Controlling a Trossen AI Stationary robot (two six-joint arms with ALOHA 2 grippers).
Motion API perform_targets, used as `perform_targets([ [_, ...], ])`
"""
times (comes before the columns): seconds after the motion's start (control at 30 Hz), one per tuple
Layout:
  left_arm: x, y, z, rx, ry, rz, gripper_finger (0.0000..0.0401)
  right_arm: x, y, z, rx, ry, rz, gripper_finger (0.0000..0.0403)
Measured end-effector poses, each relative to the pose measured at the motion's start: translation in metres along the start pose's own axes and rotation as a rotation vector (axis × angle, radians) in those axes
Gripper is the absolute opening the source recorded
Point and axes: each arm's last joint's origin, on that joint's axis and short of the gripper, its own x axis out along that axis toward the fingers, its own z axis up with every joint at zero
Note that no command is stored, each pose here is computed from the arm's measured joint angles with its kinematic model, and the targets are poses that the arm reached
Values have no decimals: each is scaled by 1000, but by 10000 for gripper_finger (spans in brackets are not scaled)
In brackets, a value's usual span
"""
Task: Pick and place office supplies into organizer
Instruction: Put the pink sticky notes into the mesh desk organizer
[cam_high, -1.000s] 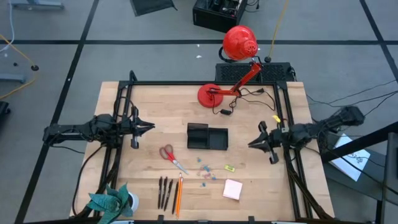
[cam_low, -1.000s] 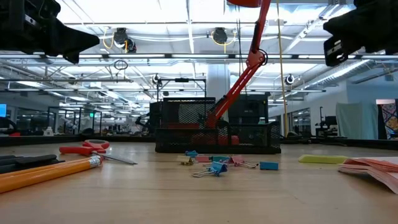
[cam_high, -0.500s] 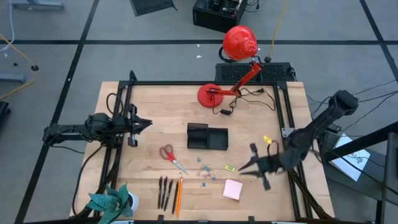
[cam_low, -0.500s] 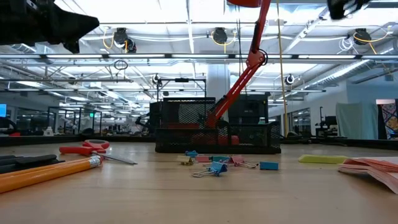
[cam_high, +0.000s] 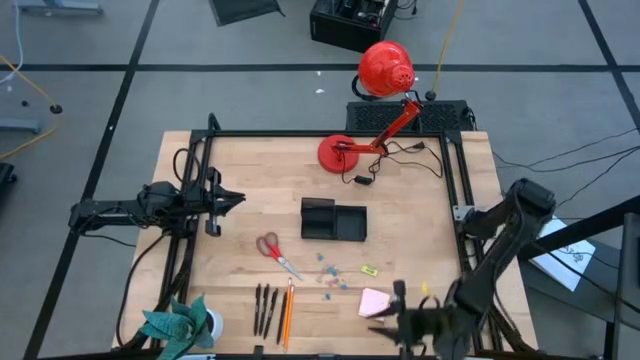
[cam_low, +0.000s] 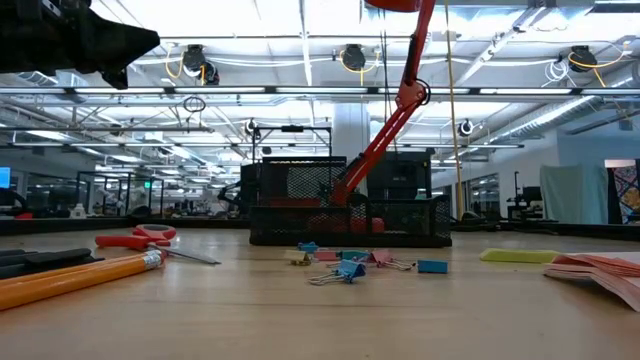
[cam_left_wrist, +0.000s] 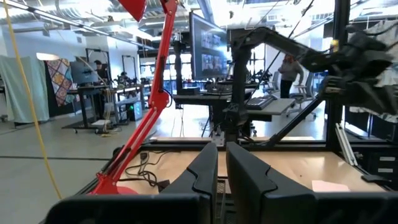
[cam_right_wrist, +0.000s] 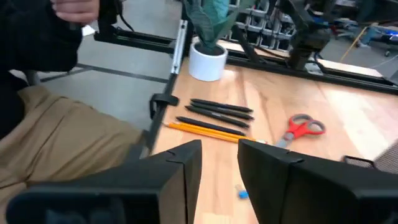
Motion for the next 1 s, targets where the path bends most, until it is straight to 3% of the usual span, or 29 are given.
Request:
perform_targets([
  [0.17, 0, 0, 0, 0, 1, 0, 42, 14, 25, 6, -14, 56, -70, 102],
  [0.37, 0, 0, -1, -3, 15, -1, 42, 27, 34, -6, 21, 209, -180, 102],
  [0.67, 0, 0, -6, 3, 57, -3, 42, 73, 38, -14, 226, 508, -131, 102],
  [0.87, 0, 0, -7, 4, 68, -4, 42, 61, 37, -22, 189, 838, -346, 78],
  [1.0, 0, 0, -7, 3, 73, -4, 42, 64, 38, -31, 161, 915, -419, 55],
])
